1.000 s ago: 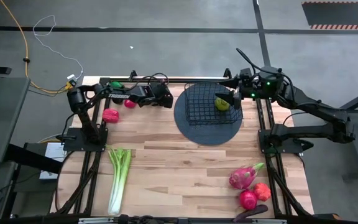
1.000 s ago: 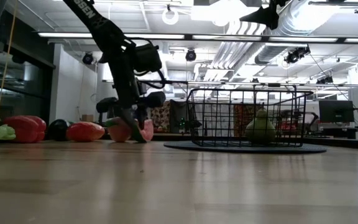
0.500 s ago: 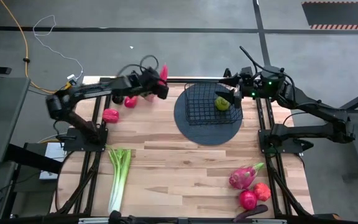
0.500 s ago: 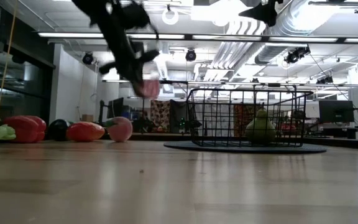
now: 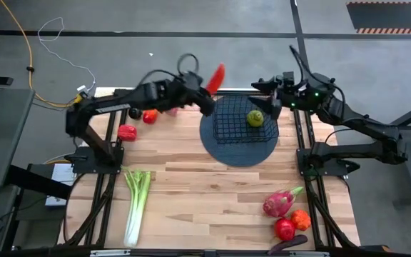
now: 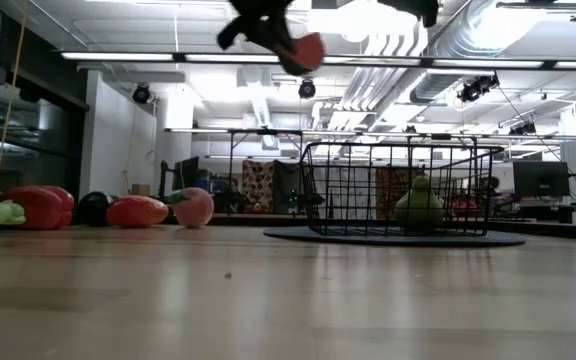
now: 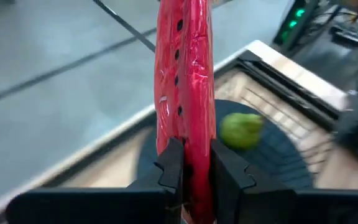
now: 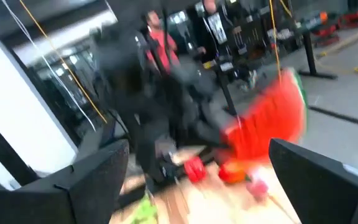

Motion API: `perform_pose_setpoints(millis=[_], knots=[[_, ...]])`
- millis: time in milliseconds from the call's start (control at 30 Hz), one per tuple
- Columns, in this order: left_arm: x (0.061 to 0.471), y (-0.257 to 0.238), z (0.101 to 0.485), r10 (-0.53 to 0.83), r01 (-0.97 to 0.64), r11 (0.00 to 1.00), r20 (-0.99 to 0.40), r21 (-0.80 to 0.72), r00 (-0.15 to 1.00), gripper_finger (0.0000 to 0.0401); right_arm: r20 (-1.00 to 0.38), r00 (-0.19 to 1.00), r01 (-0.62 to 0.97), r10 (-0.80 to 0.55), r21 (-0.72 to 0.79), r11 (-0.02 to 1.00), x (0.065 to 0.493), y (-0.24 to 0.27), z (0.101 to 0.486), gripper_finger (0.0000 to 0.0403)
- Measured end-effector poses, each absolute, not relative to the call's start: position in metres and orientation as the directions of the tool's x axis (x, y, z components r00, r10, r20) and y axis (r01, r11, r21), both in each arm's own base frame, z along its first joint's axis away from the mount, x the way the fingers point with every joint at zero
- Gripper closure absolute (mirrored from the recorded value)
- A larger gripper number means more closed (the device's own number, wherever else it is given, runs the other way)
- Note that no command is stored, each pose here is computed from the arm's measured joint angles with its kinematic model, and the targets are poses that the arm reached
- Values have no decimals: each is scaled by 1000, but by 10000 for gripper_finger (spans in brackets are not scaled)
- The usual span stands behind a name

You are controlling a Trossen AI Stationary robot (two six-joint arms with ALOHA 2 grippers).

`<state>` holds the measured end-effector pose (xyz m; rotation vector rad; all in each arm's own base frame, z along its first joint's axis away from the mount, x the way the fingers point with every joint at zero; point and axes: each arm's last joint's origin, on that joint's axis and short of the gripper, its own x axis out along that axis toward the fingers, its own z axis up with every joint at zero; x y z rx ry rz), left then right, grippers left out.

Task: Build produce basket
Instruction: Put the watermelon into the black wire basket

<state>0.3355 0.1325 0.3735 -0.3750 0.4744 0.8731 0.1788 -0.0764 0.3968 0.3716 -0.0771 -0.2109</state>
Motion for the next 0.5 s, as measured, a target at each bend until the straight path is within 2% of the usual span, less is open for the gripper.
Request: perform_pose_setpoints(millis=[233, 500], knots=[[395, 109, 326, 616, -817, 489, -544, -305, 571, 363, 184, 960, 140, -212, 339, 930, 177, -76, 411, 25], [431, 107, 268, 577, -833, 303, -607, -462, 547, 358, 196, 958, 136, -210, 335, 932, 177, -75, 413, 25]])
